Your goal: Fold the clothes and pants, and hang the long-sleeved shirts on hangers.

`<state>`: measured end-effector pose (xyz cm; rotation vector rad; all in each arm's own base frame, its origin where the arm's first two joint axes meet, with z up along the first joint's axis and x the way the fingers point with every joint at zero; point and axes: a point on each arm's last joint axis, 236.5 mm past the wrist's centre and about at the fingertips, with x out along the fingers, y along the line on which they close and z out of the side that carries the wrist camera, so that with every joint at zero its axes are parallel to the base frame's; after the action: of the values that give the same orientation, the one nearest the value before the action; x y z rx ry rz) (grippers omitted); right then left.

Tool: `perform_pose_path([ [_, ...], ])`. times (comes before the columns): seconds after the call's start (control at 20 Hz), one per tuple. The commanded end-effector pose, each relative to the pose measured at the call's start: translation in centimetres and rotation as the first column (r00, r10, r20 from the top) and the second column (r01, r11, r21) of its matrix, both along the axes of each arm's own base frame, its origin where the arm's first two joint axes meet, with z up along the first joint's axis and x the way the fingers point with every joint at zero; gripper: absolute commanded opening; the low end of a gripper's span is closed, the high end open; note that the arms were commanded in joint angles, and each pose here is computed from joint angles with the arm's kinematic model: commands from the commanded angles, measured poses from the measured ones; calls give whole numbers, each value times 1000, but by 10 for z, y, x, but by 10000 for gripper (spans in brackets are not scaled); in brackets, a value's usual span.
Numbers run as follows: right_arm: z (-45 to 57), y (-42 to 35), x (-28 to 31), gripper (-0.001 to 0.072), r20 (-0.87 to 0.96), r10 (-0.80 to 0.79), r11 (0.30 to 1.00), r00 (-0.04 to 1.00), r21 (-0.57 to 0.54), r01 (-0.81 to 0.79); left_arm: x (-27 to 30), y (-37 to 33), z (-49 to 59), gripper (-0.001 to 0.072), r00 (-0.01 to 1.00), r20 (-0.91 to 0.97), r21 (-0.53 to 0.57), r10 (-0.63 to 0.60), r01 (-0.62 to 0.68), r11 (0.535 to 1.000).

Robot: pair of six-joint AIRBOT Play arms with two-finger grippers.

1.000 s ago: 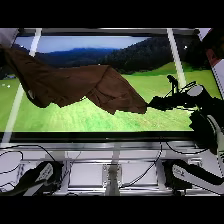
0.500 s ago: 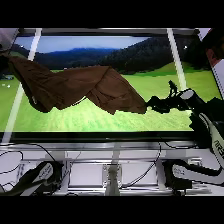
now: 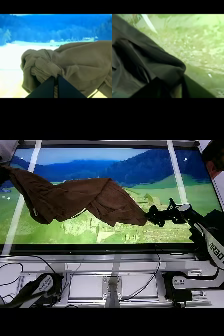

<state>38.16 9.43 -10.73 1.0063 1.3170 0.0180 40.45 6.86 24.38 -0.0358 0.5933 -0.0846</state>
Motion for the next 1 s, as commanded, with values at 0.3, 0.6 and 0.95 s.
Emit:
perform_pose_path([
  [0.3, 98, -56, 73, 9, 318, 264, 930, 911, -335, -152, 13, 14, 22, 36, 992, 111, 8, 61, -63, 998],
  [0.6, 302, -194, 95, 9, 551, 332, 698, 765, -689, 193, 5, 58, 90, 35, 893, 337, -135, 298, -267, 954],
  [0.95, 412, -236, 42, 10, 567, 445, 490, 693, -802, 341, -29, 77, 108, 35, 864, 360, -120, 352, -332, 936],
])
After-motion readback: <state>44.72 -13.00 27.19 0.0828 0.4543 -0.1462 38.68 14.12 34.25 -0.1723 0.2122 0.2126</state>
